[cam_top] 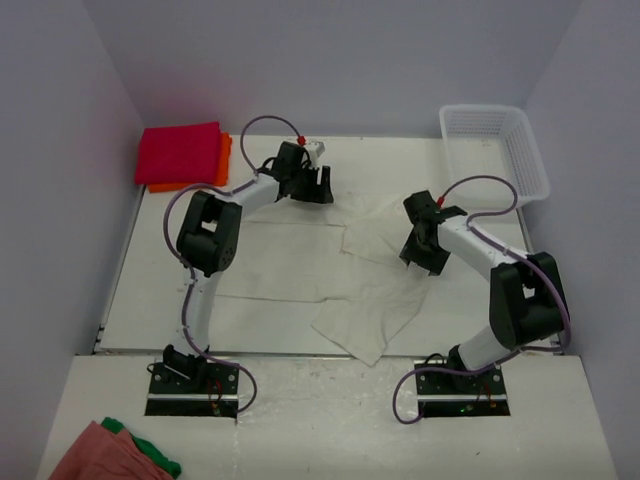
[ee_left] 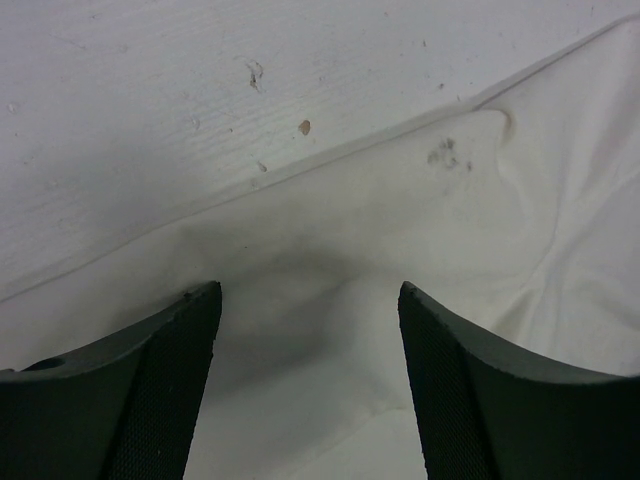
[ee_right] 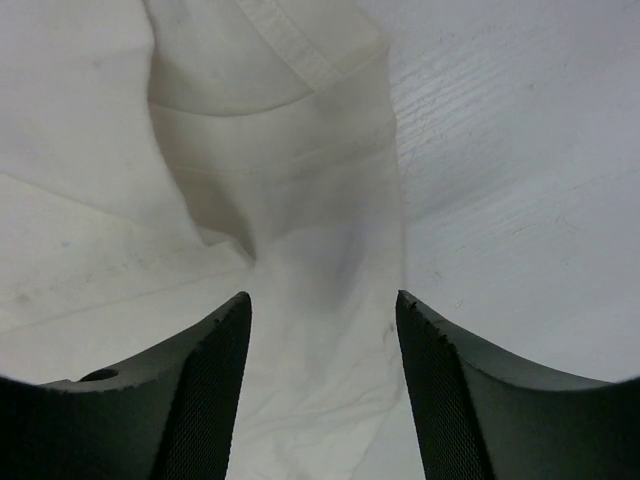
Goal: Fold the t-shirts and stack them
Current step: Fold the flattened tshirt in 1/3 of the way
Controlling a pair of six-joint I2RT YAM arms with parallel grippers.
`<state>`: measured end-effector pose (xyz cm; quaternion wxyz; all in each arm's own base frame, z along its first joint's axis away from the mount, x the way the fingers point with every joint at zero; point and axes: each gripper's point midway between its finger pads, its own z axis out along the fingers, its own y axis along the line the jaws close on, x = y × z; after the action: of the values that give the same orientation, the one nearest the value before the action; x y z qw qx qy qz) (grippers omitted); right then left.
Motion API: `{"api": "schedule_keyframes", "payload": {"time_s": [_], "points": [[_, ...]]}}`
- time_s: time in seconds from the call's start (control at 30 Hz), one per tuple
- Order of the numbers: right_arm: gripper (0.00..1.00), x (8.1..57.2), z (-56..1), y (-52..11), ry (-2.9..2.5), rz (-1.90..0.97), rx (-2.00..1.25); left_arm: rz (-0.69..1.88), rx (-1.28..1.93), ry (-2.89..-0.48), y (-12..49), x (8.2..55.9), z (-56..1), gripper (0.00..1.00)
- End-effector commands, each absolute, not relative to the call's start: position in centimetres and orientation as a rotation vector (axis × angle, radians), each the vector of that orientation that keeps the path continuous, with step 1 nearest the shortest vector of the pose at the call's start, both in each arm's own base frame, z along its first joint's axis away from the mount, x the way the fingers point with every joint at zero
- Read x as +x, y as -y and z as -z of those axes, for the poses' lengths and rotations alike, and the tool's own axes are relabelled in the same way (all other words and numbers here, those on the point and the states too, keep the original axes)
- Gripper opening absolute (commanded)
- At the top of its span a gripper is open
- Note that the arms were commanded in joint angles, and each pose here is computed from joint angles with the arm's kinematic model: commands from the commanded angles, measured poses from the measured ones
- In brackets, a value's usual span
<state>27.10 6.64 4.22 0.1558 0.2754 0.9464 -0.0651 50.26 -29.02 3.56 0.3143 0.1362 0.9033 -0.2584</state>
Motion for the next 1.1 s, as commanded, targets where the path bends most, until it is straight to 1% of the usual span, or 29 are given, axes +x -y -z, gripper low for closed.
{"api": "schedule_keyframes", "payload": {"time_s": [0.0, 0.03, 0.07, 0.1, 0.13, 0.2, 0.3, 0.4, 0.43, 0.5, 0.53, 0.6, 0.63, 0.7, 0.77, 0.8, 0.83, 0.87, 0.9, 0.93, 0.97, 1.03, 1.07], "points": [[0.62, 29.6, -7.8, -5.6, -2.576, 0.198, 0.641, 0.668, 0.387, -2.378, 27.9, 49.2, -5.3, 0.73], [0.65, 30.9, -9.0, -5.5, -2.539, 0.192, 0.603, 0.669, 0.389, -2.361, 28.0, 49.3, -6.0, 0.73], [0.66, 31.8, -9.1, -5.2, -2.556, 0.221, 0.531, 0.666, 0.387, -2.359, 28.0, 49.1, -6.3, 0.73], [0.66, 32.5, -9.6, -4.3, -2.562, 0.251, 0.54, 0.662, 0.384, -2.331, 28.0, 49.3, -7.7, 0.73], [0.66, 34.8, -11.7, -4.3, -2.522, 0.234, 0.54, 0.657, 0.378, -2.33, 28.0, 49.0, -8.0, 0.73], [0.64, 37.3, -13.5, -3.9, -2.527, 0.28, 0.509, 0.611, 0.323, -2.315, 27.2, 49.0, -9.4, 0.73], [0.58, 39.9, -15.5, -5.3, -2.499, 0.206, 0.457, 0.577, 0.297, -2.281, 26.5, 48.8, -11.3, 0.74], [0.58, 40.8, -15.9, -6.9, -2.491, 0.085, 0.397, 0.506, 0.296, -2.284, 25.5, 48.9, -11.9, 0.76], [0.61, 40.9, -16.0, -7.1, -2.486, 0.066, 0.38, 0.451, 0.285, -2.287, 24.8, 49.3, -12.2, 0.76], [0.63, 40.9, -15.7, -7.8, -2.488, 0.016, 0.358, 0.369, 0.249, -2.284, 23.6, 49.7, -12.8, 0.76], [0.66, 40.7, -15.6, -8.0, -2.498, 0.008, 0.331, 0.279, 0.198, -2.281, 22.2, 50.2, -12.9, 0.76], [0.68, 40.4, -15.2, -7.8, -2.518, 0.055, 0.3, 0.21, 0.142, -2.271, 20.8, 50.3, -13.7, 0.77], [0.71, 40.2, -15.1, -7.5, -2.517, 0.103, 0.272, 0.16, 0.092, -2.28, 19.7, 50.3, -13.4, 0.77], [0.72, 40.0, -15.3, -7.3, -2.495, 0.17, 0.236, 0.126, 0.039, -2.29, 18.5, 50.1, -13.5, 0.77], [0.71, 40.2, -16.4, -7.7, -2.454, 0.129, 0.213, 0.089, -0.012, -2.302, 17.3, 49.5, -13.3, 0.77], [0.69, 40.3, -16.6, -7.8, -2.443, 0.117, 0.211, 0.067, -0.032, -2.319, 16.4, 49.1, -12.7, 0.76], [0.63, 40.5, -17.0, -8.4, -2.441, 0.077, 0.188, 0.021, -0.065, -2.317, 15.4, 49.0, -12.7, 0.75], [0.2, 40.7, -17.0, -8.8, -2.446, 0.056, 0.177, -0.005, -0.089, -2.314, 14.6, 48.8, -13.0, 0.71], [0.0, 41.3, -17.7, -9.3, -2.437, 0.025, 0.169, -0.04, -0.129, -2.336, 13.3, 48.3, -12.4, 0.69], [0.0, 41.4, -17.7, -10.2, -2.456, -0.027, 0.158, -0.073, -0.165, -2.335, 12.3, 48.2, -12.4, 0.66], [0.0, 41.6, -16.9, -10.6, -2.487, -0.042, 0.149, -0.082, -0.187, -2.341, 11.6, 48.1, -12.4, 0.56], [0.0, 42.1, -17.0, -12.0, -2.501, -0.118, 0.125, -0.091, -0.249, -2.369, 9.7, 47.7, -11.6, 0.39], [0.0, 42.3, -16.6, -13.3, -2.517, -0.207, 0.098, -0.093, -0.274, -2.374, 8.8, 47.7, -11.4, 0.26]]}}
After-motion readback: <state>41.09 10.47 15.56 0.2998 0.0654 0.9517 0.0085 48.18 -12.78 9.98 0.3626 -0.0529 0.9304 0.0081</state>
